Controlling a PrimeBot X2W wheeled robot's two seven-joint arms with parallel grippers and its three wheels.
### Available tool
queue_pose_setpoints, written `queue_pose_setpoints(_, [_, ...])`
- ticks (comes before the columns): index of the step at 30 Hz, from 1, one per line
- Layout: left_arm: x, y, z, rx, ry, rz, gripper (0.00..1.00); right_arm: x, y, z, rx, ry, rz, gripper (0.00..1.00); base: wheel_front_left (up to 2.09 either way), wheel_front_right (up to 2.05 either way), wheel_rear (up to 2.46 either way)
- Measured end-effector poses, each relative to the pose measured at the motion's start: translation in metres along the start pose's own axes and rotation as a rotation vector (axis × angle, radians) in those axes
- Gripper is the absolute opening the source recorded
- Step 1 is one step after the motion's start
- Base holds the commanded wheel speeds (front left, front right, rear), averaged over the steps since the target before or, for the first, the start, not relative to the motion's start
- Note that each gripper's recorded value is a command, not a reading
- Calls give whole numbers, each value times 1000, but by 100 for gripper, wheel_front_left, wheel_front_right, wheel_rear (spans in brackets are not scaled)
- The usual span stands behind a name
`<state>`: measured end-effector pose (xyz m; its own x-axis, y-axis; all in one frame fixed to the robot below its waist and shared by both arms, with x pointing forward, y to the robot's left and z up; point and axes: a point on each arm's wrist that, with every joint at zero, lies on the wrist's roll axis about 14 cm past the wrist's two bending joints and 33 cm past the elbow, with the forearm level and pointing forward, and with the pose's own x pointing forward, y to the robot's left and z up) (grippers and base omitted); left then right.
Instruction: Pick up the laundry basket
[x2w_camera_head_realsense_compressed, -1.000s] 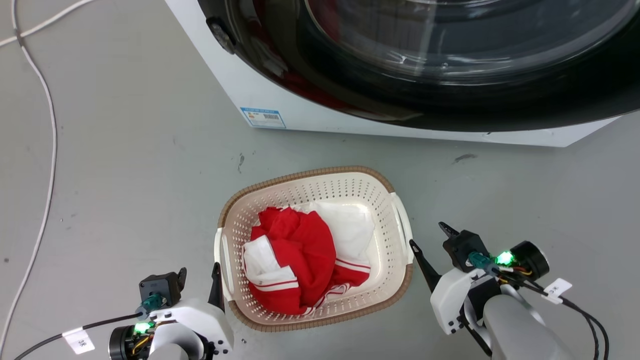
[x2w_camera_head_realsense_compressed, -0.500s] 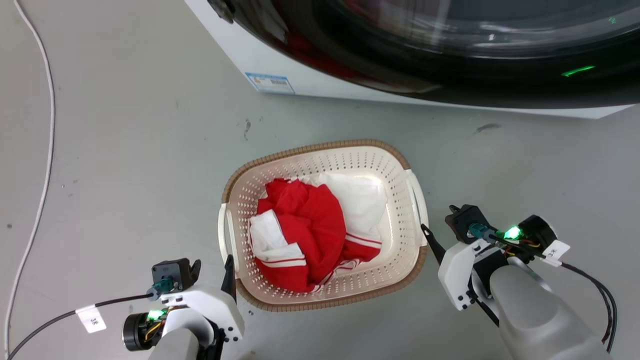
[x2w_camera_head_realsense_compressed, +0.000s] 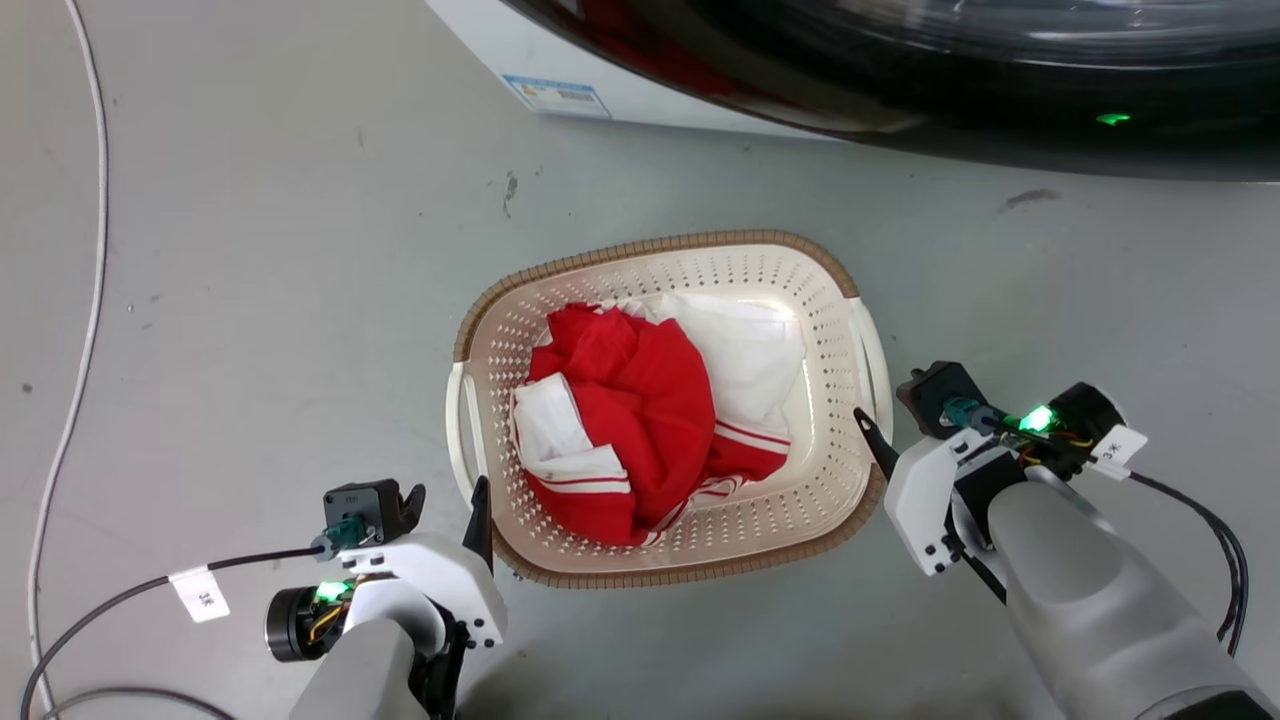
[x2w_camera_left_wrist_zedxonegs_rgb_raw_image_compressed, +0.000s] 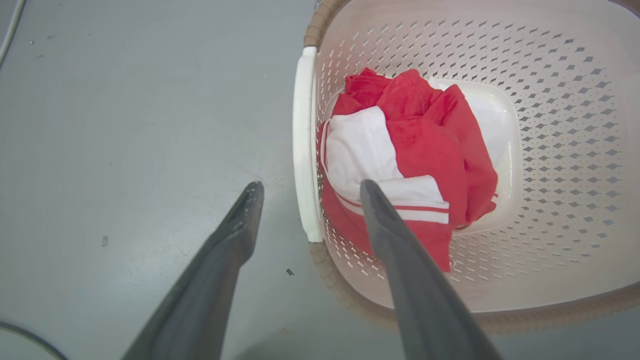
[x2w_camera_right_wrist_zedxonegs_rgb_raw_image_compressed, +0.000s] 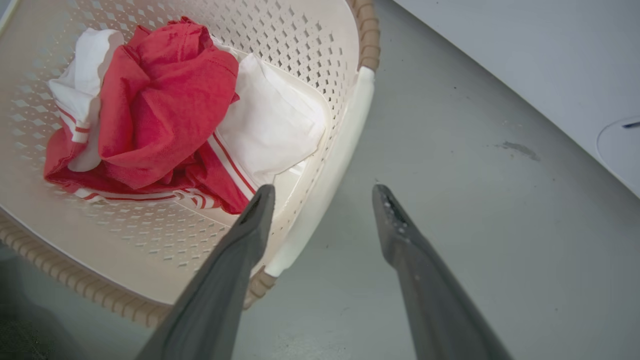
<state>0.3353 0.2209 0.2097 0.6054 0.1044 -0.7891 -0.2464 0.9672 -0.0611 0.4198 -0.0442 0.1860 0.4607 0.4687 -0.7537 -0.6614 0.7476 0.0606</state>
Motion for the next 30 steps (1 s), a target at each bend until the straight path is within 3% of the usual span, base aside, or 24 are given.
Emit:
queue_pose_setpoints(21, [17,-8,-25,1,102,-17,100,28,5,-26,1,122,49,100,0,0,0])
queue_pose_setpoints(22, [17,-8,-27,1,110,-19,100,28,6,-27,0,130,52,90,0,0,0])
queue_pose_setpoints(23, [17,-9,-29,2,118,-22,86,29,6,-29,1,135,54,60,0,0,0])
queue_pose_setpoints(24, [18,-10,-30,1,124,-26,11,29,7,-30,1,139,55,33,0,0,0])
queue_pose_setpoints(25, [18,-11,-32,2,132,-31,0,30,7,-31,2,141,56,0,0,0,0])
queue_pose_setpoints(30, [19,-14,-36,-1,151,-39,0,32,4,-29,2,138,51,0,0,0,0])
